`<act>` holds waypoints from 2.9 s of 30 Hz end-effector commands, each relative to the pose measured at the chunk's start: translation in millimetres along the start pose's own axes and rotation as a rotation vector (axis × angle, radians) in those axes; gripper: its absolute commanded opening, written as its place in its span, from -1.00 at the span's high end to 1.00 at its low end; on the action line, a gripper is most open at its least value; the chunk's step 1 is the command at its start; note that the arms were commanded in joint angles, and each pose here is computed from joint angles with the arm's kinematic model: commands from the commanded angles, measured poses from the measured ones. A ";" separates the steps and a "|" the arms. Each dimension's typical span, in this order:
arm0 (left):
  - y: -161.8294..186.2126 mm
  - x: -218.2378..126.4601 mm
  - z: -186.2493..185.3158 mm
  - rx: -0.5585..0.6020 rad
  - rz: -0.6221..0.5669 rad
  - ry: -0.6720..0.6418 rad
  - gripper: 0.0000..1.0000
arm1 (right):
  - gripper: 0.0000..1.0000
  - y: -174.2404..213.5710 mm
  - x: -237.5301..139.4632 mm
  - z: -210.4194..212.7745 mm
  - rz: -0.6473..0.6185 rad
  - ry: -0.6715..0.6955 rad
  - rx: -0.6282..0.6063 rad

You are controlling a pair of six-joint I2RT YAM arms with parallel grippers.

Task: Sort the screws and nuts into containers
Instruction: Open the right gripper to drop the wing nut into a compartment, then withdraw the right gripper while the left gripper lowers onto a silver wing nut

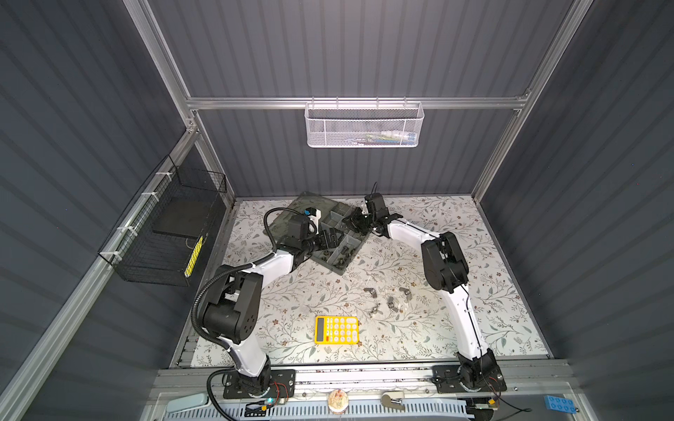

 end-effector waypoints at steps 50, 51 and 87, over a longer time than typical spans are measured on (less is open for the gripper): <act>-8.6 -9.1 -3.0 0.026 -0.037 0.004 -0.99 | -0.70 24.5 -132.4 31.7 -0.155 0.036 -0.225; -10.7 -10.6 -5.2 0.022 -0.044 0.013 -0.99 | -0.77 27.0 -143.4 29.3 -0.168 0.045 -0.238; 165.6 -25.8 -157.6 0.447 0.553 0.074 -0.36 | -0.98 111.6 -308.9 -112.9 -0.446 0.190 -0.731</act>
Point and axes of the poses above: each gripper's point midway between its finger pads, its own x axis out along the fingers, its own z axis along the line the jaws close on, y = z × x, the point moved 7 cm from there along -x, back along the fingers, and after that the axes turned 11 degrees about x, right-handed, at the moved point
